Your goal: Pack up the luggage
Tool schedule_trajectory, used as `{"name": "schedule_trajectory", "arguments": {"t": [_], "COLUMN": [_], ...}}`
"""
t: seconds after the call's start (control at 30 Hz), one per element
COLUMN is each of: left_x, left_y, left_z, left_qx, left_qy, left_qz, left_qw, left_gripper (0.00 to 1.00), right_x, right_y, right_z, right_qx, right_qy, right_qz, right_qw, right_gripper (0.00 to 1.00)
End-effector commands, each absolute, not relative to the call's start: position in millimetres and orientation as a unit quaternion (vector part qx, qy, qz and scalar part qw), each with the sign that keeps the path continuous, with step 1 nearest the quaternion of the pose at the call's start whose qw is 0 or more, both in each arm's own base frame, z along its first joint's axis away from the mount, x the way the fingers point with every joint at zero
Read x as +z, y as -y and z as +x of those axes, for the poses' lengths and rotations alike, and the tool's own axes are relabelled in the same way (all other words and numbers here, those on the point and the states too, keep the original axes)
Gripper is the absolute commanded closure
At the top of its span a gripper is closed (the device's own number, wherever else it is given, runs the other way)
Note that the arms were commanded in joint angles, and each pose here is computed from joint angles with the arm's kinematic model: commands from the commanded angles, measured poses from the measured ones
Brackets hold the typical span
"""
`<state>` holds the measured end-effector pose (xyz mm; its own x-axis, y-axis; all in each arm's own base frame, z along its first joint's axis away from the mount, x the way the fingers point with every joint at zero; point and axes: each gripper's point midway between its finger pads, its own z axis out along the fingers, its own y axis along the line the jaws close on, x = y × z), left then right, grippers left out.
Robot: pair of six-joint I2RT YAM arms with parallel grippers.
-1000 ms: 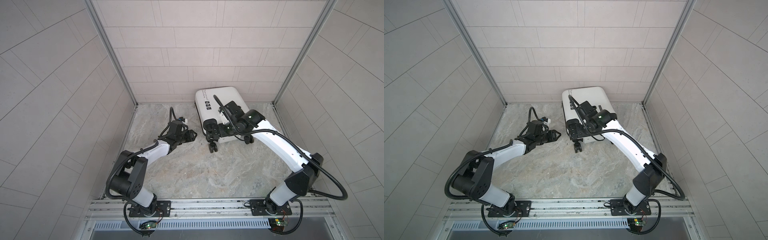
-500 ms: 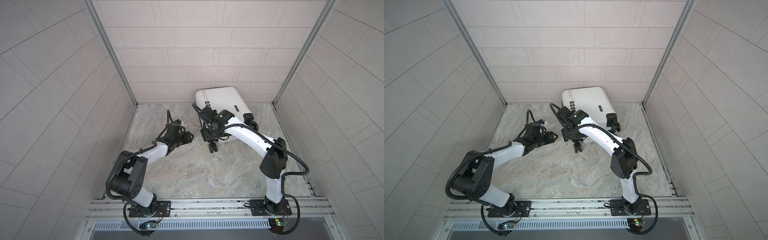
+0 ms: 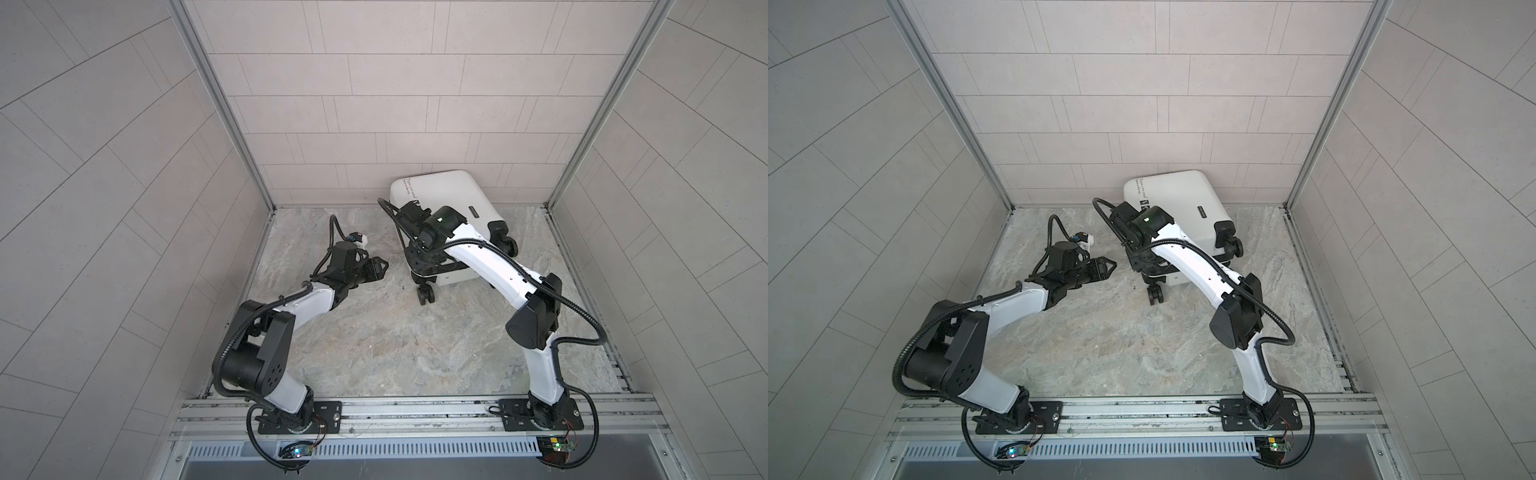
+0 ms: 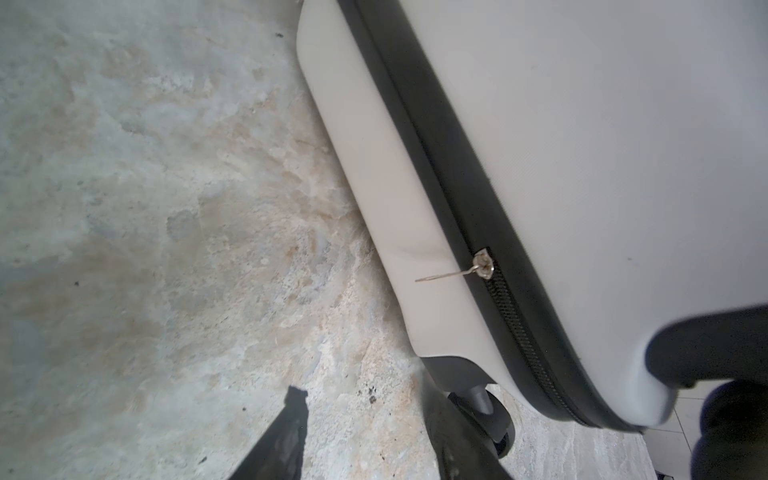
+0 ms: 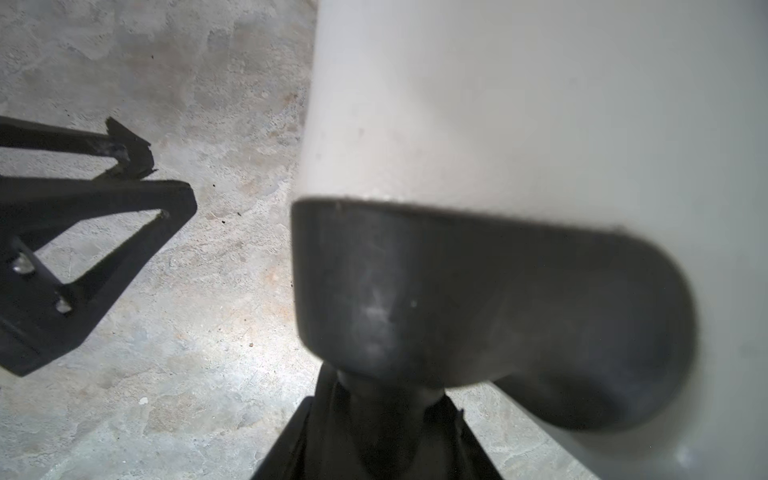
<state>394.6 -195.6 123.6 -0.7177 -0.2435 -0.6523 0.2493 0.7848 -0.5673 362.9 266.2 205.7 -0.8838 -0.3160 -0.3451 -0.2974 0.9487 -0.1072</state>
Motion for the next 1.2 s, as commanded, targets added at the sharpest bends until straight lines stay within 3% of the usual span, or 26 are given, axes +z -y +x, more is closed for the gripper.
{"name": "schedule_trajectory", "arguments": {"t": [0.0, 0.13, 0.47, 0.6, 0.83, 1.17], "left_x": [149, 150, 122, 112, 104, 109], "left_y": [208, 221, 246, 250, 259, 266], "left_z": [410, 417, 430, 433, 437, 442], "left_qx": [-0.344, -0.341, -0.366, -0.375, -0.391, -0.376], "left_qy": [-0.830, -0.814, -0.804, -0.798, -0.789, -0.785], "left_qz": [0.055, 0.100, 0.146, 0.151, 0.167, 0.214], "left_qw": [0.435, 0.460, 0.444, 0.447, 0.443, 0.443], "left_gripper": [0.47, 0.47, 0.46, 0.58, 0.67, 0.67], "right_x": [226, 219, 216, 213, 208, 205], "right_y": [-267, -274, -276, -276, -268, -264], "right_z": [370, 368, 371, 371, 373, 379], "right_qx": [-0.033, -0.015, 0.049, 0.051, 0.043, 0.045], "right_qy": [-0.957, -0.956, -0.958, -0.959, -0.964, -0.967], "right_qz": [-0.189, -0.205, -0.188, -0.190, -0.182, -0.172], "right_qw": [0.217, 0.211, 0.210, 0.203, 0.191, 0.184], "right_gripper": [0.74, 0.75, 0.76, 0.76, 0.76, 0.76]}}
